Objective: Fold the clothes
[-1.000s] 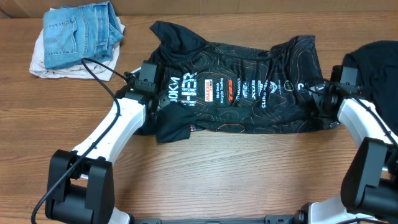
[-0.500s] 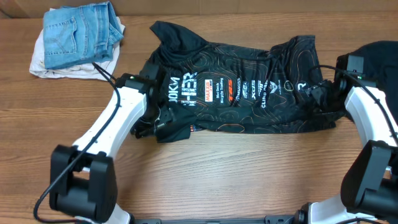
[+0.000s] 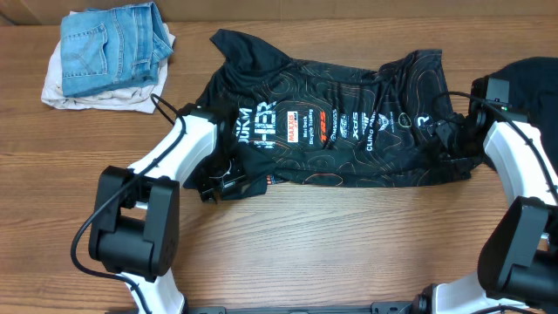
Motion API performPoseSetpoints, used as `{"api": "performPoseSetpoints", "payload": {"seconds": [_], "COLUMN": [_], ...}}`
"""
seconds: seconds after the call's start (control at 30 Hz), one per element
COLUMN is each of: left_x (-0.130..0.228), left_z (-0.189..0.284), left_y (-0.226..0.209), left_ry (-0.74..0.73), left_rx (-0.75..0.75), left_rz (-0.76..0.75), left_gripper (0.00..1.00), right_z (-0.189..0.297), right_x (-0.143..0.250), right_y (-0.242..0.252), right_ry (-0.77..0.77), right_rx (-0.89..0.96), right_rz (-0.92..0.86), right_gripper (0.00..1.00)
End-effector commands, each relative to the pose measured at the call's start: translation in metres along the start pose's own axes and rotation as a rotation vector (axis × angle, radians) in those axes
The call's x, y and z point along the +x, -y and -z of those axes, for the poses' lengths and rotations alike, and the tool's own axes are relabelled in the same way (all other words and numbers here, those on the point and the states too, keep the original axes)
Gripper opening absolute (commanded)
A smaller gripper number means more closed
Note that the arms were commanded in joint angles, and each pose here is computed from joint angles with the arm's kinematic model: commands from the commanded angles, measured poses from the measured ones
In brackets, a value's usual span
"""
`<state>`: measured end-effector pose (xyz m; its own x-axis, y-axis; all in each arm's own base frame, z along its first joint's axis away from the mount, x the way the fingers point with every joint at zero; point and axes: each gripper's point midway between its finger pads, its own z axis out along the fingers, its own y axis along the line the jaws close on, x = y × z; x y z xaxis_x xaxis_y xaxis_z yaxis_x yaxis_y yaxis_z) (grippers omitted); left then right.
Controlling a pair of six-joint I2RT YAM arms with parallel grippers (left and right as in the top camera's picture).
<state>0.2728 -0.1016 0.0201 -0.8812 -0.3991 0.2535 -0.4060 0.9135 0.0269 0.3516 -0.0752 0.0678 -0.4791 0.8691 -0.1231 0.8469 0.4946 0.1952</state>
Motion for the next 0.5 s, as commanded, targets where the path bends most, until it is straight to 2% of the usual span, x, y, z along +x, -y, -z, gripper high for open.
{"api": "performPoseSetpoints", "payload": {"seconds": [0.0,0.1,0.17,0.27,0.3,0.33,0.47], "left_x": [-0.006,-0.011,-0.014,-0.013,-0.012,-0.011,-0.005], "left_z": [-0.013,-0.016,-0.016,-0.016,-0.016,-0.015,-0.002], "left_y": [-0.003,0.000,0.002,0.002,0.001,0.001,0.019], "left_ry": [-0.014,-0.002,0.008,0.006,0.001,-0.003,-0.036], "left_rx": [-0.034,-0.024,-0.016,-0.017,-0.021,-0.021,0.066], "left_rz": [-0.006,-0.013,-0.017,-0.018,-0.017,-0.017,-0.055], "left_gripper": [0.61,0.56,0.49,0.21,0.07,0.04,0.04], "right_z": [0.006,0.006,0.006,0.006,0.006,0.006,0.006], "right_x": [-0.004,-0.004,-0.004,-0.004,-0.004,-0.004,-0.004], "right_y": [-0.006,-0.006,-0.006,-0.006,-0.006,-0.006,-0.007], "right_ry": [0.013,0.013,0.013,0.013,0.013,0.013,0.014], "right_rx": [-0.023,-0.023,-0.023,-0.023,-0.023,-0.023,-0.024], "right_rz": [0.010,0.010,0.010,0.010,0.010,0.010,0.010], "right_gripper": [0.75,0.76,0.75,0.76,0.75,0.75,0.76]}}
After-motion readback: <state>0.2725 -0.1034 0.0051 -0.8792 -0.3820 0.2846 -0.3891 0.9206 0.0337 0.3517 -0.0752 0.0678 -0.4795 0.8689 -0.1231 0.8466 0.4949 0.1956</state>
